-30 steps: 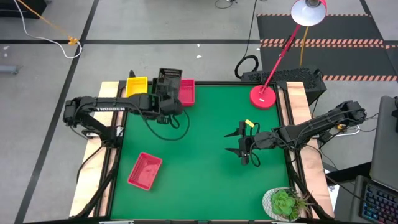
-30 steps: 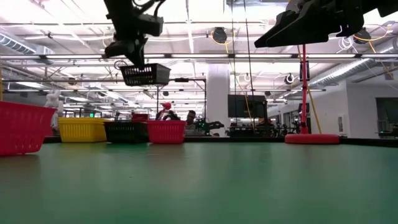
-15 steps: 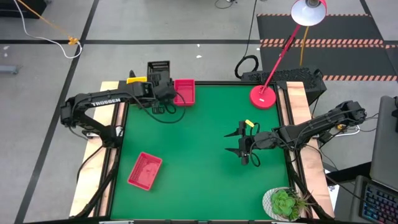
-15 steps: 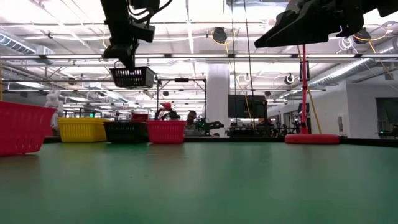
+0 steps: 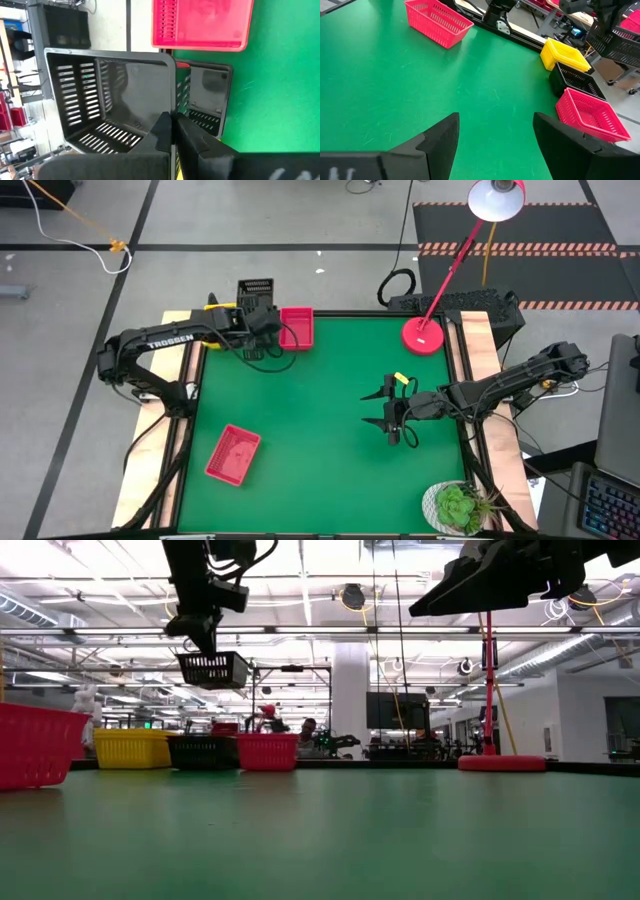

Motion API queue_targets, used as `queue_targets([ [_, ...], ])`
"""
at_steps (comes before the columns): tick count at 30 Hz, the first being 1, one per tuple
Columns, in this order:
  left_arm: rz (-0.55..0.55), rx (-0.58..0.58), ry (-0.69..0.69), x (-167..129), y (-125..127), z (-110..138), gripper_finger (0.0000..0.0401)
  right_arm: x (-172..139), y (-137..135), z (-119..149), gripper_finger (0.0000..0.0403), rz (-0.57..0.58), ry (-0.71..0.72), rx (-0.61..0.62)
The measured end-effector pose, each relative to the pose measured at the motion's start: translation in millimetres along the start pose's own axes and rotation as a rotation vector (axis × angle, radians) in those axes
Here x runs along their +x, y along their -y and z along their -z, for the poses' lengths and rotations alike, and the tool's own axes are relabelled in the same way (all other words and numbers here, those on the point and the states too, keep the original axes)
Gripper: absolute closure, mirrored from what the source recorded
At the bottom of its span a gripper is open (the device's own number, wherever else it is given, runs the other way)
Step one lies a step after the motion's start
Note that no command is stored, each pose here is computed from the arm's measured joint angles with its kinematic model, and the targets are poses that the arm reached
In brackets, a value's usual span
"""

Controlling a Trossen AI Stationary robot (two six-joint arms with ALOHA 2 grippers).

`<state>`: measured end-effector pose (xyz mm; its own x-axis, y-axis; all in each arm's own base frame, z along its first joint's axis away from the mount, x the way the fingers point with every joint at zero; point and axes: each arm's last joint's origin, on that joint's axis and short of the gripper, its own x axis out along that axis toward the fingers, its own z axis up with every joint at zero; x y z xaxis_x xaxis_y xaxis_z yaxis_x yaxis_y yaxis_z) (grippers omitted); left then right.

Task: Stack baskets by color
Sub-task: Stack the bottom black bin on top of the top black bin

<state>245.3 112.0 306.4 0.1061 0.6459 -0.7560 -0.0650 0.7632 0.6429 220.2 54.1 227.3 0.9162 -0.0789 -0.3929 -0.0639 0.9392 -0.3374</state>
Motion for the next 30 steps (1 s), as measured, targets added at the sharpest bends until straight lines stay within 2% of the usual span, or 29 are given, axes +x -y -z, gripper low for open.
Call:
queue_targets([
  [16, 0.031, -0.032, -0.01, 9, -11, 6, 0.0392, 0, 0, 0, 0.0154, 0.0, 0.0, 0.0],
  [30, 0.03, -0.003, -0.011, 42, 13, 11, 0.0393, 0, 0, 0, 0.0154, 0.0, 0.0, 0.0],
])
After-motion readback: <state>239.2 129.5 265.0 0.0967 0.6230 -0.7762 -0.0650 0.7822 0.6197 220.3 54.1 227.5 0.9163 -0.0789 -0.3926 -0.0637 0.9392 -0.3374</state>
